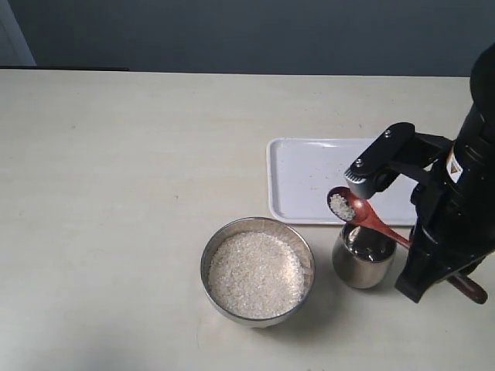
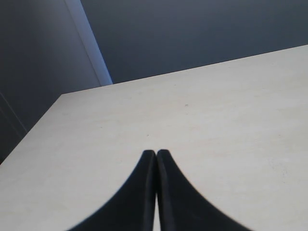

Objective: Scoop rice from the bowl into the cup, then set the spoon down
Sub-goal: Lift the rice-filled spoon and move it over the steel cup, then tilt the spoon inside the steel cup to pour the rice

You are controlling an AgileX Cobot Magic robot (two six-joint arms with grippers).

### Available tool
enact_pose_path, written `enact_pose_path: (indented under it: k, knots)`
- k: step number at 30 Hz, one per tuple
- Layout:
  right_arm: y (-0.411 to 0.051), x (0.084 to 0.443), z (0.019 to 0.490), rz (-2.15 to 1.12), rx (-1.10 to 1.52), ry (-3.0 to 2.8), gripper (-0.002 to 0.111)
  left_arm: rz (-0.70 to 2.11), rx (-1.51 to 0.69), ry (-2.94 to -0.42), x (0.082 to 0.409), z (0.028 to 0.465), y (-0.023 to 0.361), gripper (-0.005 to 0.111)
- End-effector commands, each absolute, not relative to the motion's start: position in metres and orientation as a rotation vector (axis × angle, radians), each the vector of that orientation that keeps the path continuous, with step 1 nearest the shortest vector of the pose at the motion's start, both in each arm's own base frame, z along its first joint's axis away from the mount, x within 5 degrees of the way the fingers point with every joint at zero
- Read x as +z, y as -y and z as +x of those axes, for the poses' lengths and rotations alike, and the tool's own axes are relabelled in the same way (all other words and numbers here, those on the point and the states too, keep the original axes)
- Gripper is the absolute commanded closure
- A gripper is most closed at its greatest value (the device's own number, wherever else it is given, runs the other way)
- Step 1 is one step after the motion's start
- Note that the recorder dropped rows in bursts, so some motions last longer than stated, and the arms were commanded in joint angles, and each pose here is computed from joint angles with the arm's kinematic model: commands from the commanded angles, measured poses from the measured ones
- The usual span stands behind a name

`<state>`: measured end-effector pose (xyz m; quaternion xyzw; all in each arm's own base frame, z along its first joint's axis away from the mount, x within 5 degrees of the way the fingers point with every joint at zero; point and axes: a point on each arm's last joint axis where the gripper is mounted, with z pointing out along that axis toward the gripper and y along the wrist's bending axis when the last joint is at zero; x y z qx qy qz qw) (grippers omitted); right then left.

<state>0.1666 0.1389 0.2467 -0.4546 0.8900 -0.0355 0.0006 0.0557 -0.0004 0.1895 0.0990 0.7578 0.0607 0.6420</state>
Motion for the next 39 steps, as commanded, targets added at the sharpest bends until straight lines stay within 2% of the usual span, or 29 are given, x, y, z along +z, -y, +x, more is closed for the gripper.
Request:
enact_pose_path:
  k: [1,9,18,24,30,39]
  knots:
    - [-0.129,0.248,0.172,-1.398,-0.134,-2.802,0.109,0.216,0.131,-1.708,0.192,0.056,0.001,0.106]
    - [-0.123,0.247,0.176,-1.358,-0.141,-2.824,0.109,0.216,0.131,-1.708,0.192,0.056,0.001,0.106]
    - [-0.109,0.222,0.163,-1.427,-0.231,-2.897,0.109,0.216,0.131,-1.708,0.192,0.056,0.001,0.106]
    - [-0.109,0.222,0.163,-1.430,-0.238,-2.896,0.109,0.216,0.131,-1.708,0.192,0.056,0.001,0.106]
    - [-0.103,0.223,0.168,-1.421,-0.375,-2.860,0.109,0.216,0.131,-1.708,0.192,0.056,0.001,0.106]
    - [-0.103,0.223,0.168,-1.419,-0.371,-2.862,0.109,0.216,0.131,-1.708,0.192,0.056,0.001,0.106]
